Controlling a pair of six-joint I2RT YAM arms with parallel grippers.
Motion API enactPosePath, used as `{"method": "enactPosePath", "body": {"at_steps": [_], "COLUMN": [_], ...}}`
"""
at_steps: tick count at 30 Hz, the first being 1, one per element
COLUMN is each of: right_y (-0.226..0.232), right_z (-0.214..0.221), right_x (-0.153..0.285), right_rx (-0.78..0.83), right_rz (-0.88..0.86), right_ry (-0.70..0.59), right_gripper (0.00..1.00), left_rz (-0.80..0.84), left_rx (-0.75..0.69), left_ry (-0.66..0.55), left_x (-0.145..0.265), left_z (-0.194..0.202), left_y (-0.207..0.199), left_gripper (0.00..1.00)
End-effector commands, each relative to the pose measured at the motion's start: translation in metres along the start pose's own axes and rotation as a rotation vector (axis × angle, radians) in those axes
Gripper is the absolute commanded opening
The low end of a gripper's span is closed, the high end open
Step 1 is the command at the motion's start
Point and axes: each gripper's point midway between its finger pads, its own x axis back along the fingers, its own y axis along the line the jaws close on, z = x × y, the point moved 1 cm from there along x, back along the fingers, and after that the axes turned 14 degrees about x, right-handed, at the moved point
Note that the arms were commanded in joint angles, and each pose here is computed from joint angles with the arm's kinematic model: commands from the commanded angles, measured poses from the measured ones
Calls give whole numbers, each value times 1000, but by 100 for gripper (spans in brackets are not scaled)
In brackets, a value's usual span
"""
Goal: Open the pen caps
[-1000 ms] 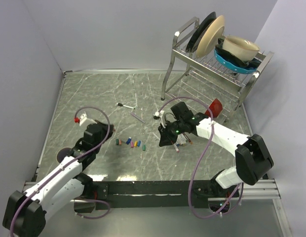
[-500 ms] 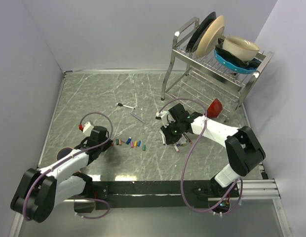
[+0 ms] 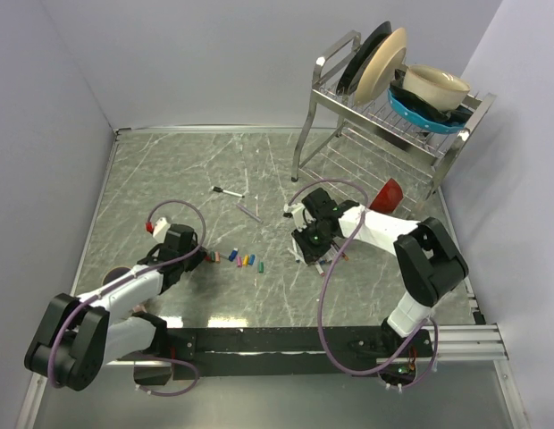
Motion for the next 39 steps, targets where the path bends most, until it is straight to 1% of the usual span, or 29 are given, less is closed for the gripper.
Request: {"method": "enactPosePath", "body": {"at_steps": [1,4,10,11,13,14,15,16,17,18,19,20,21,22,23,24,25,26,27,28,29,32,35,39], "right_y": [-7,-7,-2,10,29,57,66,78,100,112,123,145,152,156,159,167,162,164,171,167,167,165,161,157], "right_z": [-16,-18,-24,-27,-35,-34,-32,-32,-35,-27,-29,-25,-18,-22,-21,-16,-20,-20,-20,-23,-23,-22,-22,-18], "right_x": [6,8,16,19,33,42,43,47,45,42,40,37,31,25,18,7,-2,-8,-16,-21,-25,-34,-39,-45], "right_rx": [-16,-12,24,38,150,192,264,325,433,527,598,684,728,758,775,791,800,782,798,802,790,782,766,756], "right_rz": [23,21,-12,-75,-186,-322,-348,-351,-368,-356,-361,-396,-405,-393,-373,-372,-309,-286,-281,-233,-216,-176,-153,-140], "right_ry": [-24,-31,-58,-76,-137,-164,-171,-183,-197,-200,-223,-225,-212,-223,-206,-162,-138,-113,-86,-74,-58,-28,-20,22], "right_gripper": [33,36,36,36,36,36,36,37,38,40,41,41,41,41,40,39,38,35,33,32,30,27,27,27], "left_rz": [48,74,110,117,167,178,213,219,227,261,252,259,284,298,284,320,333,334,360,366,373,387,400,394], "left_rx": [0,6,1,-4,-12,-20,-22,-27,-35,-34,-40,-37,-33,-26,-23,-13,-4,0,8,15,18,26,29,28], "left_ry": [18,14,24,35,81,98,101,113,110,93,86,61,37,18,1,-14,-23,-31,-42,-50,-57,-79,-85,-71], "left_x": [7,13,20,20,27,29,35,38,42,50,55,60,69,75,79,88,92,96,103,106,109,118,122,118], "left_z": [-2,-4,-5,-3,4,7,7,8,7,2,-1,-6,-12,-18,-22,-26,-28,-30,-33,-35,-37,-42,-43,-40], "left_y": [-14,-20,-27,-26,-33,-32,-37,-37,-37,-44,-43,-45,-49,-54,-51,-56,-58,-56,-59,-59,-60,-59,-60,-58], "left_gripper": [39,39,38,38,37,37,38,42,45,49,56,59,63,68,71,73,76,77,78,80,81,83,84,85]}}
